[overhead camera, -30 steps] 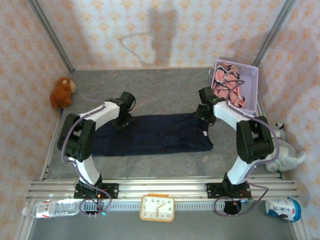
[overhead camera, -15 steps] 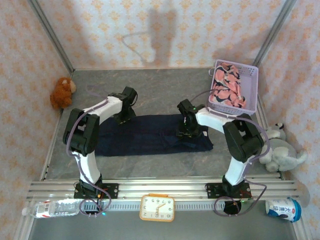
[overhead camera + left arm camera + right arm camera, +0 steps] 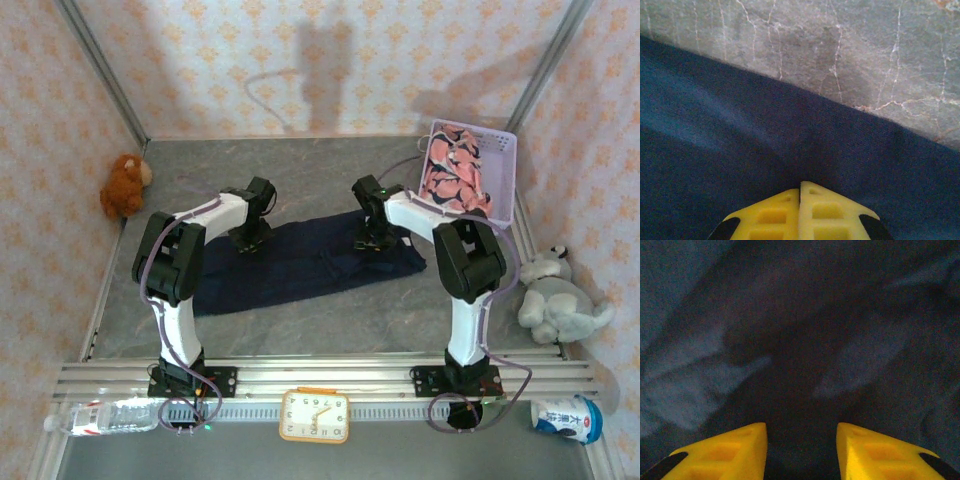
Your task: Fold and stack the mixed laundry pile
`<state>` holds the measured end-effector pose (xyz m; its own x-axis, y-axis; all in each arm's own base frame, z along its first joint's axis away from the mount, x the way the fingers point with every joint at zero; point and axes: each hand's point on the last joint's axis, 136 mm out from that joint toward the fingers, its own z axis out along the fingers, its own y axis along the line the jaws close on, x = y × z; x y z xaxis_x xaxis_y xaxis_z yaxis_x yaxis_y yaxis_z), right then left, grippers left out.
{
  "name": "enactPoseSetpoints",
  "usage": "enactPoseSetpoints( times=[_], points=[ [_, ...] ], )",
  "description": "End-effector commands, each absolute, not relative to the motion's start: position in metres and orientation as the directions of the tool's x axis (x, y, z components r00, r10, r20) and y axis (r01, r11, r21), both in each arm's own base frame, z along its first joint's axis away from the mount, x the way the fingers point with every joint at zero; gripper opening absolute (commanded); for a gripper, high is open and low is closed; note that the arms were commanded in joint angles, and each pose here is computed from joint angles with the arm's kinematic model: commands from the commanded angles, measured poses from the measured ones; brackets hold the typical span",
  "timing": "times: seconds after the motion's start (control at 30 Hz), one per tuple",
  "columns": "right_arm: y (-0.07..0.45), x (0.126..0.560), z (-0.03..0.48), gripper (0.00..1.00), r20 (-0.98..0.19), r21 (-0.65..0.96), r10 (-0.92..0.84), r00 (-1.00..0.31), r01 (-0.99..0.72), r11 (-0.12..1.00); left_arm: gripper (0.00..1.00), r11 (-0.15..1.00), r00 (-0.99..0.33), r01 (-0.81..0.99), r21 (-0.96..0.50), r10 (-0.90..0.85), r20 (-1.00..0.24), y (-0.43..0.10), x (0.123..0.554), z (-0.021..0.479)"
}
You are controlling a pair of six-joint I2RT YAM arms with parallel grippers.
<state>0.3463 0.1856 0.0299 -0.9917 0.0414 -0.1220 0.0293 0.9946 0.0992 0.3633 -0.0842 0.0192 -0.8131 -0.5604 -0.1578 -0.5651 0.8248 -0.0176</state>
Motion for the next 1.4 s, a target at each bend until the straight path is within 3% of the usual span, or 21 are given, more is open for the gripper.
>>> enactPoseSetpoints(
  times=[0.0,0.17,0.33,0.47,0.63,0.73,0.87,1.1,1.37],
  points=[
    [0.173,0.310,0.038,0.41,-0.117,0.021,-0.054,-0.992,-0.057,0.998,0.00,0.806,-0.801,-0.592,0.009,-0.587,-0.120,-0.083,0.356,0.001],
    [0.151,0.252,0.032,0.42,-0.077,-0.005,-0.053,-0.996,-0.053,0.999,0.00,0.800,-0.797,-0.599,0.034,-0.592,-0.124,-0.079,0.352,-0.001],
    [0.135,0.230,0.044,0.42,-0.121,-0.002,-0.044,-0.992,-0.044,0.999,0.00,0.796,-0.793,-0.604,0.038,-0.596,-0.125,-0.077,0.350,0.000],
    [0.151,0.252,0.063,0.42,-0.177,0.043,-0.046,-0.983,-0.055,0.998,0.00,0.798,-0.795,-0.601,0.039,-0.592,-0.133,-0.076,0.351,0.004],
    [0.209,0.281,0.085,0.39,-0.260,0.170,-0.090,-0.961,-0.137,0.976,0.00,0.801,-0.798,-0.596,0.049,-0.585,-0.142,-0.073,0.350,0.008],
    [0.231,0.286,0.079,0.37,-0.265,0.128,-0.170,-0.949,-0.210,0.969,0.00,0.801,-0.798,-0.597,0.052,-0.585,-0.147,-0.071,0.349,0.011],
    [0.216,0.290,0.050,0.34,-0.221,0.012,-0.115,-0.968,-0.120,0.993,0.00,0.814,-0.811,-0.578,0.063,-0.564,-0.155,-0.068,0.349,0.015],
    [0.211,0.306,0.012,0.34,-0.163,-0.029,-0.018,-0.986,-0.014,0.999,0.00,0.825,-0.825,-0.562,0.056,-0.555,-0.110,-0.072,0.339,0.006],
    [0.188,0.407,-0.021,0.34,-0.202,-0.052,0.062,-0.977,0.074,0.996,0.00,0.765,-0.765,-0.637,-0.098,-0.643,-0.043,-0.108,0.350,-0.004]
  ],
)
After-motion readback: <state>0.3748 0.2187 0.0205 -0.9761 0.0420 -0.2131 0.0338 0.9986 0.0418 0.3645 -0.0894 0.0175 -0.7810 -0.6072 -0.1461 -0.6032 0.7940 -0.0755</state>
